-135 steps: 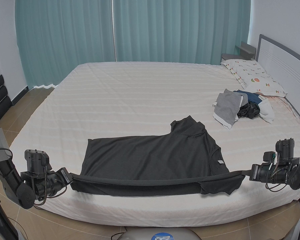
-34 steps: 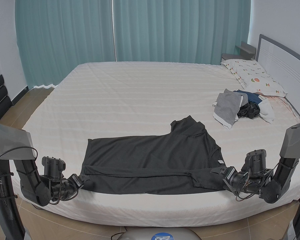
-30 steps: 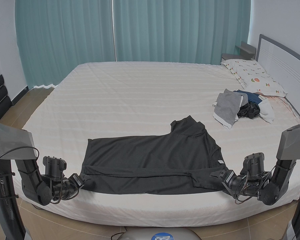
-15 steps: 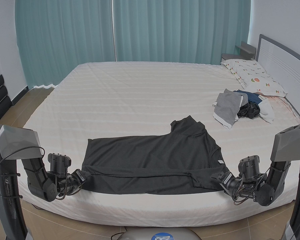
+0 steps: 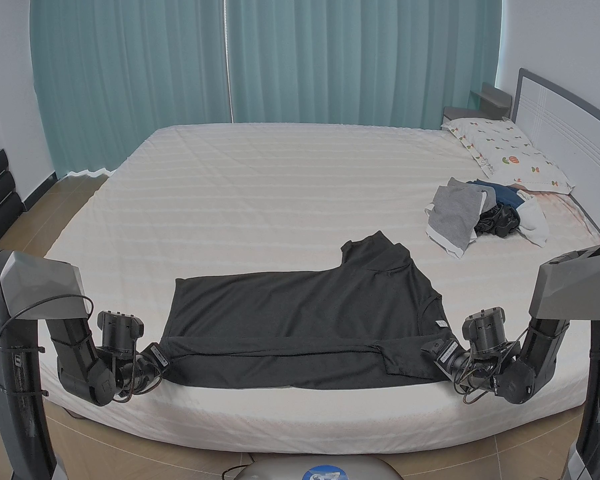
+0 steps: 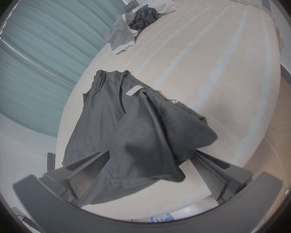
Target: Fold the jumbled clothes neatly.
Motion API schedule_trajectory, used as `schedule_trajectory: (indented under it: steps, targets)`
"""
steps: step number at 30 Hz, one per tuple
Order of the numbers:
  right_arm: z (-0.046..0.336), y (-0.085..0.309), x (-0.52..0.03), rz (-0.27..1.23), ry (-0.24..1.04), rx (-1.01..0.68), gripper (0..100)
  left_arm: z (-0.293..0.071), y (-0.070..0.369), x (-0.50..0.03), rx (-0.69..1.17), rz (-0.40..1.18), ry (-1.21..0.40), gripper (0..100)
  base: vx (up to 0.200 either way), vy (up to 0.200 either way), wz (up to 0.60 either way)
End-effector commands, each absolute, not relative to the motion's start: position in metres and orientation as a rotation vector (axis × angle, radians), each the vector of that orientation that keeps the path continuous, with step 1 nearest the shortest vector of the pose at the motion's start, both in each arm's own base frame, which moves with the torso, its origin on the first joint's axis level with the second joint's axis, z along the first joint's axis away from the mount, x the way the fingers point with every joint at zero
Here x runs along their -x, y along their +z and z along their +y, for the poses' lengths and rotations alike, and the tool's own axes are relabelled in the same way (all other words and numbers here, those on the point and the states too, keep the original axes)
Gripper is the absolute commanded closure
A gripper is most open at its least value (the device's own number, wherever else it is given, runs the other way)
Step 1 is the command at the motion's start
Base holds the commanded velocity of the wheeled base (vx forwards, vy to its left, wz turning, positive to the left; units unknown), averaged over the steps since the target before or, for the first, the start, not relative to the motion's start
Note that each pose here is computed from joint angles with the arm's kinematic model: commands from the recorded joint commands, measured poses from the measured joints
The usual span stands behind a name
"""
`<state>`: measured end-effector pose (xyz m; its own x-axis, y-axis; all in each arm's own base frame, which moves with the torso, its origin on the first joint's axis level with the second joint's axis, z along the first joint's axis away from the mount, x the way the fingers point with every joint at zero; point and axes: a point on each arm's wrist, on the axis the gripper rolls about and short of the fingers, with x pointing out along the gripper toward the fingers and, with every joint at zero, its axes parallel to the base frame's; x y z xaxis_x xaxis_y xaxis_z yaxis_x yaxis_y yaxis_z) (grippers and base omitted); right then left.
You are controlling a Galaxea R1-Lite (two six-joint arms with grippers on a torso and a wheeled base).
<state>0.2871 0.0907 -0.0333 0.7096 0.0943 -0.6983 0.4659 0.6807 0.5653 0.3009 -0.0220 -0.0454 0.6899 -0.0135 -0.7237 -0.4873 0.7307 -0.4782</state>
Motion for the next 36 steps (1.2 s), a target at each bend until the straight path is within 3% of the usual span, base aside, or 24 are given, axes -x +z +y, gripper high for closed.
schedule_trajectory:
  steps: [1,2,3,21,36]
  targets:
    - [0.094,-0.038,-0.297,0.753,-0.236,-0.812,0,-0.022,-0.046,-0.299,0.715,0.781,0.297,100,0.000,0.000,0.00]
    - [0.095,-0.039,-0.298,0.751,-0.239,-0.807,0,-0.022,-0.046,-0.299,0.715,0.780,0.297,100,0.000,0.000,0.00]
    - [0.095,-0.040,-0.298,0.751,-0.241,-0.803,100,-0.022,-0.046,-0.299,0.715,0.781,0.297,100,0.000,0.000,0.00]
    - [0.083,-0.013,-0.275,0.717,-0.251,-0.756,100,-0.017,-0.033,-0.293,0.716,0.756,0.301,100,0.000,0.000,0.00]
    - [0.080,-0.017,-0.258,0.800,-0.246,-0.666,100,-0.013,-0.034,-0.283,0.641,0.825,0.311,100,0.000,0.000,0.00]
